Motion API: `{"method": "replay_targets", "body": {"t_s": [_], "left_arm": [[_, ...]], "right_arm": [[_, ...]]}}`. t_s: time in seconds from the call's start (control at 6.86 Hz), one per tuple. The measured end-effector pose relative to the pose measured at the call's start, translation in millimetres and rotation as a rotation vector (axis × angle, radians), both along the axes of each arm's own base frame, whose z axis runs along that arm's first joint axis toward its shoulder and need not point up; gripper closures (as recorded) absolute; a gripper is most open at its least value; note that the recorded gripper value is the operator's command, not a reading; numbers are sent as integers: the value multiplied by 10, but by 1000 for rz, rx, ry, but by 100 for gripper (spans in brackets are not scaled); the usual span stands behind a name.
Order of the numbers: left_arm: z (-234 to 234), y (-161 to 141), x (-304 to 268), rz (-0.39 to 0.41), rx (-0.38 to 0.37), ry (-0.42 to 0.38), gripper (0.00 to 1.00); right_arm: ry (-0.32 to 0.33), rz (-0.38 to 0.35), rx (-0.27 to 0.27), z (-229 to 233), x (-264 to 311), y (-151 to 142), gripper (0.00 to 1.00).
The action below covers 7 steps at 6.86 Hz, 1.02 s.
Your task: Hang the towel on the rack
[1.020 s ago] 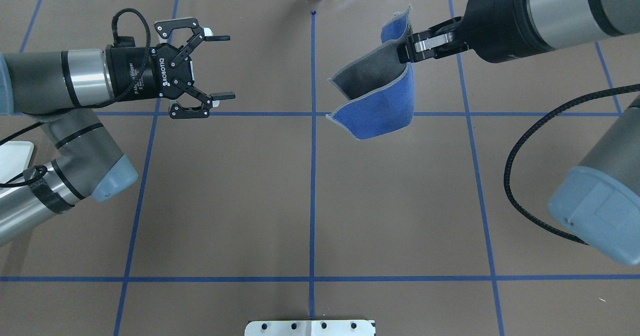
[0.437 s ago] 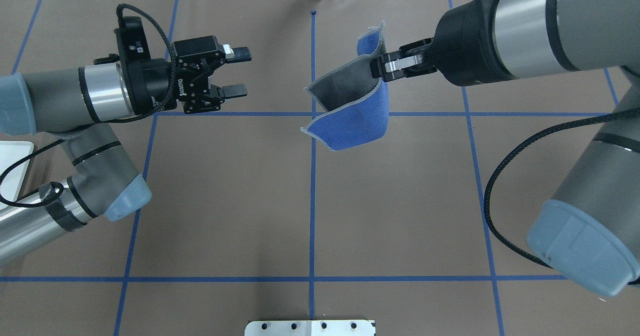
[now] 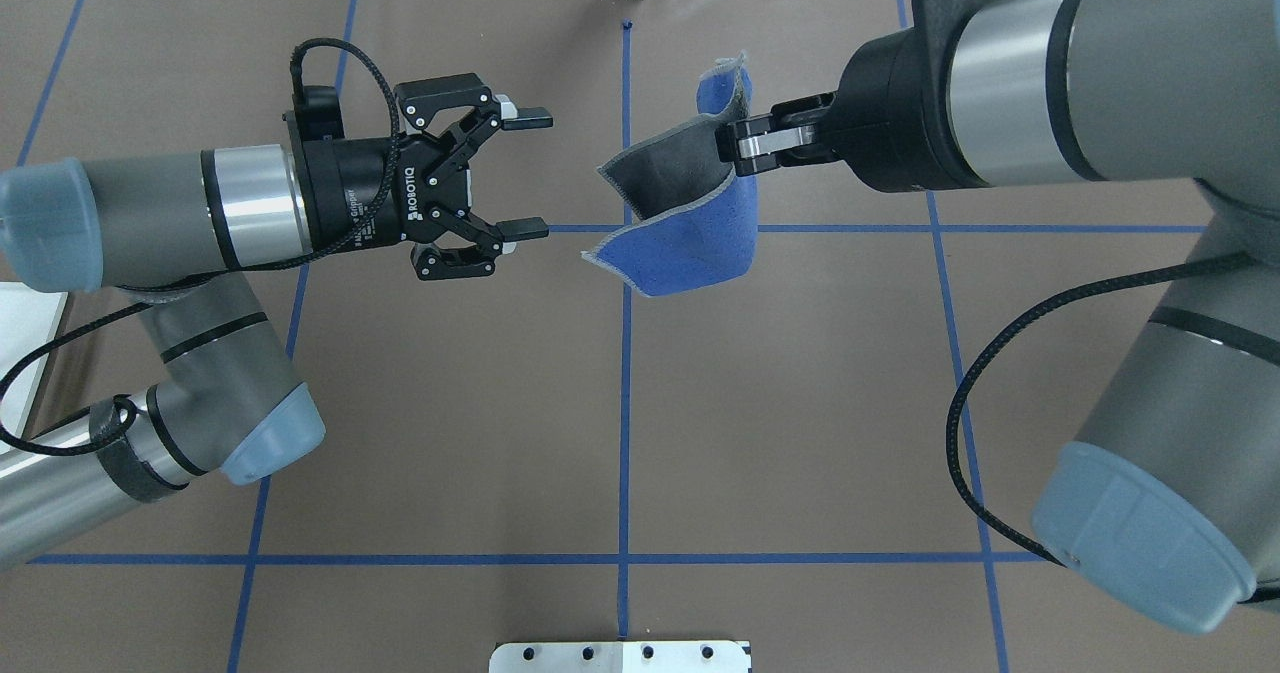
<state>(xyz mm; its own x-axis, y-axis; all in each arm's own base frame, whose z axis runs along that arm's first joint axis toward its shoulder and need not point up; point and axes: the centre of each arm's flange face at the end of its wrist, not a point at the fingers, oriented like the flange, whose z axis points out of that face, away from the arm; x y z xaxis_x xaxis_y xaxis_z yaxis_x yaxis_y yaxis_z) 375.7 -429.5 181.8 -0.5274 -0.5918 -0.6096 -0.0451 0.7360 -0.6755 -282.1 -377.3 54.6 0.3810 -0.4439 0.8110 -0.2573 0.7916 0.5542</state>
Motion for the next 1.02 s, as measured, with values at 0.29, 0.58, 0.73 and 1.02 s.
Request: {"method": "replay_targets", "body": {"t_s": [0.29,0.58,0.73,1.02], "left_arm": [[-96,-9,78,118,-272,60,3],[-118,-19,92,152,-357,85,3],[-127,-14,75,164,-383,99,3],[-165,29,-14,178,-405,115,3]], "right_arm": [[-35,31,11,-42,-116,98,100],[-47,38,15,-63,-139,141,100],[-48,41,16,-65,-140,144,100],[-47,48,18,-63,-140,138,100]]}}
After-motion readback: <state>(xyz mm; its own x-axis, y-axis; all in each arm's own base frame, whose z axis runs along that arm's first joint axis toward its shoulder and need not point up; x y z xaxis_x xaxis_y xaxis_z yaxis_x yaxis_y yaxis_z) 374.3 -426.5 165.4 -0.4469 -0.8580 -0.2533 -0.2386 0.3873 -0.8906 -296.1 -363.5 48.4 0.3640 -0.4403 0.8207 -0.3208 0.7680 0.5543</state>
